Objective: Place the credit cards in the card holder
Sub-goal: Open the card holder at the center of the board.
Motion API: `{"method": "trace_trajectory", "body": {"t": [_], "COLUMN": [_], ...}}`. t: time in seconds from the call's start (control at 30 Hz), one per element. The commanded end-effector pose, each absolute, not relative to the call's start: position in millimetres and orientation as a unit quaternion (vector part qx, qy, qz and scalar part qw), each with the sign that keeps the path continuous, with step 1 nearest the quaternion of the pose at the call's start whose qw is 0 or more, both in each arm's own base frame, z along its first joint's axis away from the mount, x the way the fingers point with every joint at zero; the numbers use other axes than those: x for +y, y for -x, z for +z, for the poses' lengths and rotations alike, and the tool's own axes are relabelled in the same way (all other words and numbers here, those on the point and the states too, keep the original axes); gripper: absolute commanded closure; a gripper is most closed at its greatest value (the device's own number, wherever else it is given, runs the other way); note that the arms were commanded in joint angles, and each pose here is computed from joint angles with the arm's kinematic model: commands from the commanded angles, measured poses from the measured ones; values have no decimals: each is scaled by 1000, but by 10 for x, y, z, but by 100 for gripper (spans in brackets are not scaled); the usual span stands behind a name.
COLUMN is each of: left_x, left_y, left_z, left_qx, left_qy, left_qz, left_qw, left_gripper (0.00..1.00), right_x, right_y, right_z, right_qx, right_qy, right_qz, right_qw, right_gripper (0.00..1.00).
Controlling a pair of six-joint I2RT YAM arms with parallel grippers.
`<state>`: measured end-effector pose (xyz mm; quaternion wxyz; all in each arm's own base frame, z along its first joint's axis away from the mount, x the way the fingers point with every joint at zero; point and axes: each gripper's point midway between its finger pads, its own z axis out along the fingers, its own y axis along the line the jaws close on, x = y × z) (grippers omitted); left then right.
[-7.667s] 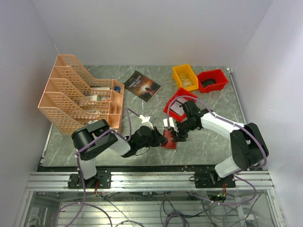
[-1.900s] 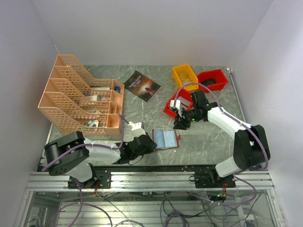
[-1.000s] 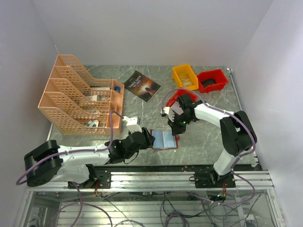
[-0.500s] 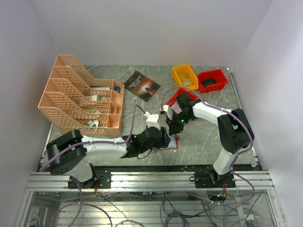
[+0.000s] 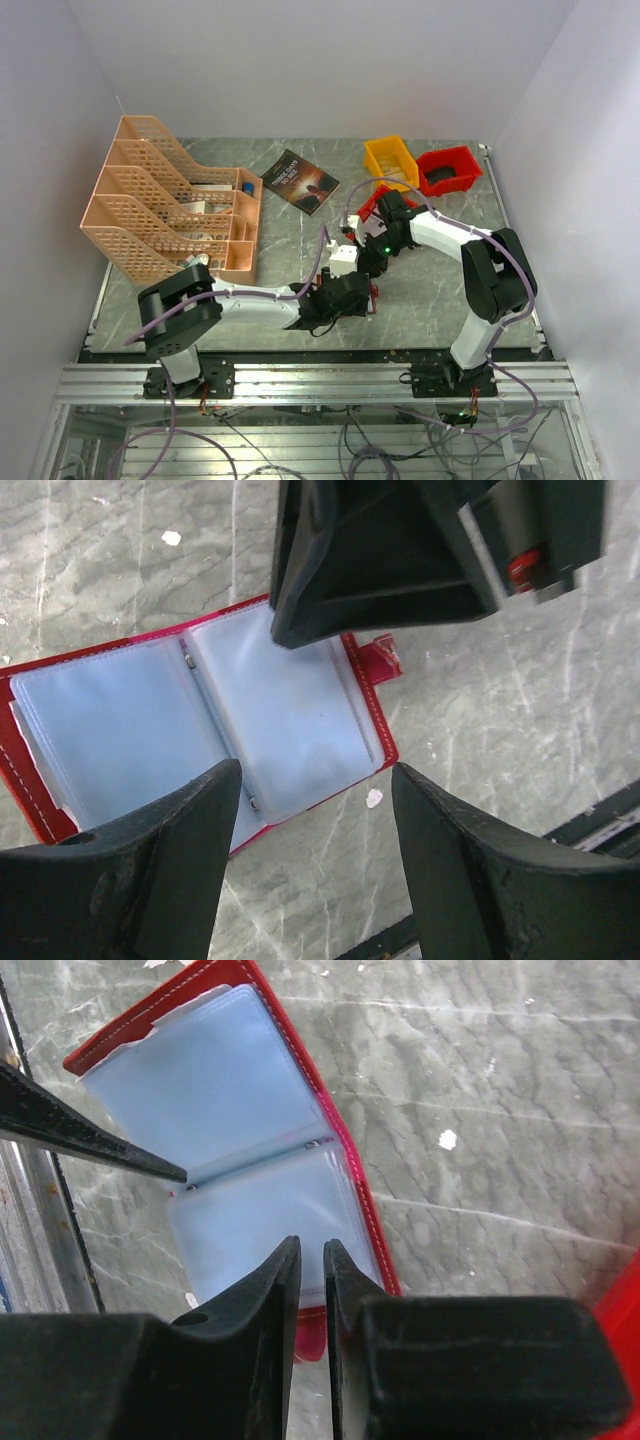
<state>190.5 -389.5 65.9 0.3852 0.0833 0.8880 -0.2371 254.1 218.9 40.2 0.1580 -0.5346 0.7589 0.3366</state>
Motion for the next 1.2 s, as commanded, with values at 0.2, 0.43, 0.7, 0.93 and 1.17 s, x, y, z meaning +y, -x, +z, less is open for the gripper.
{"method": "trace_trajectory", "body": {"t": [0.2, 0.43, 0.7, 0.93, 1.17], "left_x": [-3848, -3873, -3808, -3677, -3653], "left_y": [-2043, -2031, -1989, -1996, -2012], "left_z": [399, 295, 260, 218, 220], "left_qx": [904, 908, 909, 907, 893], "left_qy": [-70, -74, -52, -5, 37], "left_qz": [-145, -143, -168, -227, -295], "left_qw": [395, 387, 377, 356, 338], "left_gripper": [32, 42, 72, 87, 92], "right_x": [2128, 2121, 2102, 2063, 1989], "right_y": [-2658, -2664, -2659, -2664, -2584], "right_z": [634, 641, 629, 594, 568], "right_qx": [758, 757, 758, 763, 750], "right_qy": [522, 522, 523, 523, 550], "right_qz": [342, 340, 337, 328, 320], "right_qw": [193, 195, 194, 190, 181], "right_gripper": [84, 84, 84, 83, 83]}}
